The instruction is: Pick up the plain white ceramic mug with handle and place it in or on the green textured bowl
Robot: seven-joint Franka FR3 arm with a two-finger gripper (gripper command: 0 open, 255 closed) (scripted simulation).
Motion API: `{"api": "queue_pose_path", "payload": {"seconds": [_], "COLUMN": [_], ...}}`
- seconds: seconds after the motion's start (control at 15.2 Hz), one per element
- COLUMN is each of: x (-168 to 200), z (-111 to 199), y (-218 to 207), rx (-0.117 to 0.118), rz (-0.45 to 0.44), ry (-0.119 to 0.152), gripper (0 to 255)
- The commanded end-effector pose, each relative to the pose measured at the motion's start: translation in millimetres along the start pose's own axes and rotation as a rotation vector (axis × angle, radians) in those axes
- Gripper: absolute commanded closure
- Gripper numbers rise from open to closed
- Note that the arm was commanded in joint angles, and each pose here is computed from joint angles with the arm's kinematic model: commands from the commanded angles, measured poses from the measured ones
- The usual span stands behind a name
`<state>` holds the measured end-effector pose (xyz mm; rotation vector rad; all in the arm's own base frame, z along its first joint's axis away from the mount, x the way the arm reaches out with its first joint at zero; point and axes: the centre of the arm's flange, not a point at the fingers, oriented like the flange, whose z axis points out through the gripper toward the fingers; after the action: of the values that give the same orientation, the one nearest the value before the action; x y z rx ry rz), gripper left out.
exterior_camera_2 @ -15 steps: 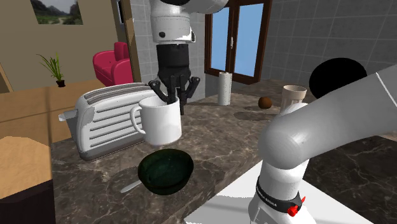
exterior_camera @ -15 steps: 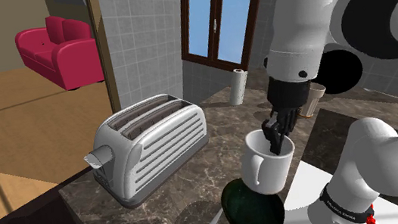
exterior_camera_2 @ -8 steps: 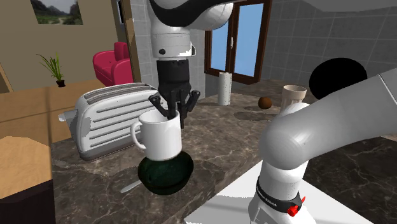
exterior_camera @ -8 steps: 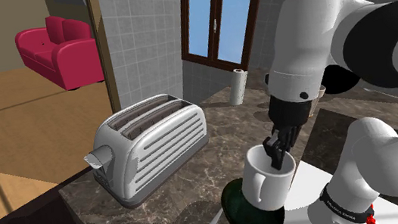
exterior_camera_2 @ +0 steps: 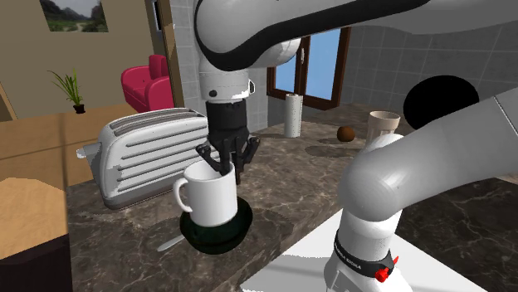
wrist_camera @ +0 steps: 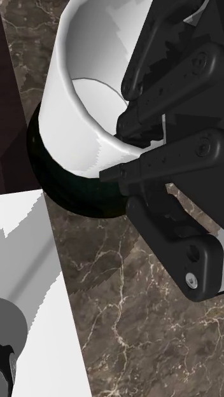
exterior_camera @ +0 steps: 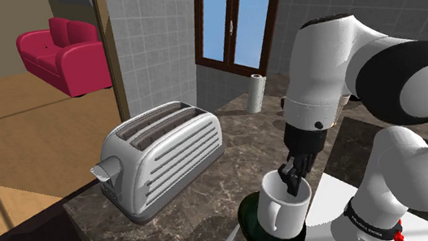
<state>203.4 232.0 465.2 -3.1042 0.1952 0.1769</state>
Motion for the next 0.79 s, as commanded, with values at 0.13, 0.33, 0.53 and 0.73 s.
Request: {"api": "queue_pose_path", "payload": {"seconds": [0.13, 0.33, 0.53, 0.73], "x": [3.0, 3.0, 3.0, 3.0], "z": [18.1, 18.1, 18.1, 18.1], "y": [1.0, 1.0, 1.0, 1.0], "rx": [0.001, 0.001, 0.001, 0.001], "rz": [0.000, 0.000, 0.000, 0.000], "ry": [0.001, 0.001, 0.001, 0.001], "gripper": [255, 255, 255, 0]}}
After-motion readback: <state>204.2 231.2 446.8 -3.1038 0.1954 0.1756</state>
